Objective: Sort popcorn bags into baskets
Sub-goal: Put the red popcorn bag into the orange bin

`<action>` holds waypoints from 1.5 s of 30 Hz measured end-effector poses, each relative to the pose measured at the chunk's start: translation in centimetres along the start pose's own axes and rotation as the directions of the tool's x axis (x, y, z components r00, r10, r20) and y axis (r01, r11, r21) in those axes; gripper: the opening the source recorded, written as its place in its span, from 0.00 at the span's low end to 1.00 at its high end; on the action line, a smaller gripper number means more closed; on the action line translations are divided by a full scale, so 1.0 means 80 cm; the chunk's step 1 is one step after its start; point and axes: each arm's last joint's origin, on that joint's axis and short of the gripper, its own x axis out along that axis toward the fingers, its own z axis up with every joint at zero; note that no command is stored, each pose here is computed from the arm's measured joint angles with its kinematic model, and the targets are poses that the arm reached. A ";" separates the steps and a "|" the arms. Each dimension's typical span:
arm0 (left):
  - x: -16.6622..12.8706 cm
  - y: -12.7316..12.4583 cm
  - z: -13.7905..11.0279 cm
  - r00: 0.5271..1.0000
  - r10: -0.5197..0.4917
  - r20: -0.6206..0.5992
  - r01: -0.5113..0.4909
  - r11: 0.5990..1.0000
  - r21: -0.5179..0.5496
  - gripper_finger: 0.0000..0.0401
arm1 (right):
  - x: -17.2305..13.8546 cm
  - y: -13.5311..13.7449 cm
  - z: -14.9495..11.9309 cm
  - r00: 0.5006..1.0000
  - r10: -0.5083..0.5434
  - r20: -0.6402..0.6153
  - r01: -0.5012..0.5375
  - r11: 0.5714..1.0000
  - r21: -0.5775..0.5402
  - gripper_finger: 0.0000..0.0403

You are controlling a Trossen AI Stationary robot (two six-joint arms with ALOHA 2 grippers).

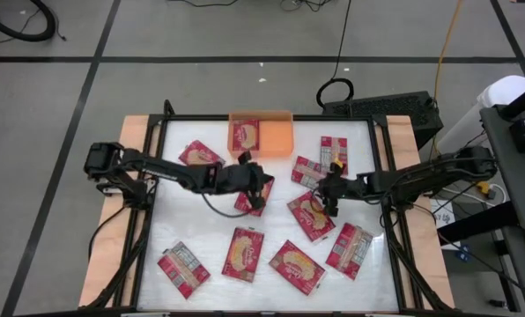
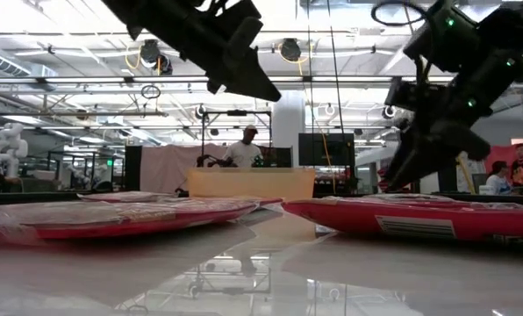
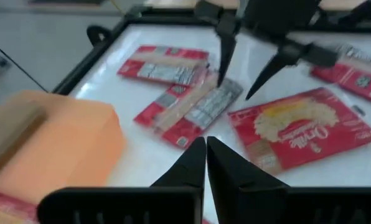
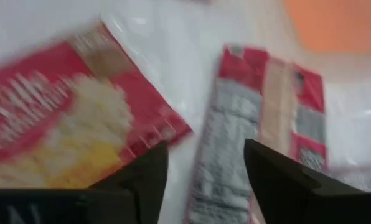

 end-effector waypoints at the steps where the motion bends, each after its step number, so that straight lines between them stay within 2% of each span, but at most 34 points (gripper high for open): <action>1: -0.001 -0.004 -0.003 1.000 0.006 0.018 -0.006 1.000 0.001 0.06 | 0.001 0.001 -0.003 1.000 -0.012 -0.019 0.012 1.000 -0.008 0.55; 6: -0.005 -0.013 -0.012 0.999 0.007 0.050 -0.007 1.000 0.005 0.06 | 0.011 0.004 -0.012 0.995 -0.028 -0.098 0.024 0.999 -0.040 0.62; 10: -0.004 -0.013 -0.017 0.999 0.007 0.040 -0.007 1.000 -0.005 0.04 | 0.022 0.005 -0.017 0.983 -0.117 -0.143 0.100 0.988 -0.117 0.59; 14: -0.004 -0.013 -0.017 0.999 0.007 0.039 -0.007 1.000 -0.007 0.04 | 0.034 0.007 -0.020 0.977 -0.137 -0.163 0.115 0.984 -0.133 0.45; 21: -0.006 -0.017 -0.018 0.999 -0.012 0.032 0.014 0.999 -0.043 0.08 | 0.039 0.006 -0.021 0.974 -0.157 -0.162 0.152 0.987 -0.040 0.05; 26: -0.006 -0.027 -0.020 0.998 -0.040 0.038 0.041 0.999 -0.014 0.14 | 0.030 0.004 -0.013 0.982 -0.138 -0.128 0.140 0.990 0.007 0.03; 31: 0.009 -0.039 -0.026 0.994 -0.055 0.089 0.048 0.995 0.089 0.27 | 0.012 -0.002 0.011 0.995 -0.100 -0.016 0.101 0.994 0.030 0.01; 38: 0.054 -0.044 -0.052 0.985 -0.019 0.173 -0.010 0.986 0.168 0.56 | -0.006 -0.007 0.031 0.996 -0.048 0.074 0.049 0.999 -0.010 0.00; 42: 0.076 -0.043 -0.069 0.988 0.025 0.151 -0.050 0.985 0.163 0.70 | -0.007 -0.007 0.019 0.999 -0.049 -0.017 0.048 0.997 -0.059 0.00; 45: 0.084 -0.045 -0.076 0.991 0.027 0.131 -0.048 0.986 0.162 0.74 | -0.008 -0.008 0.003 0.989 -0.062 -0.134 0.047 0.993 -0.112 0.01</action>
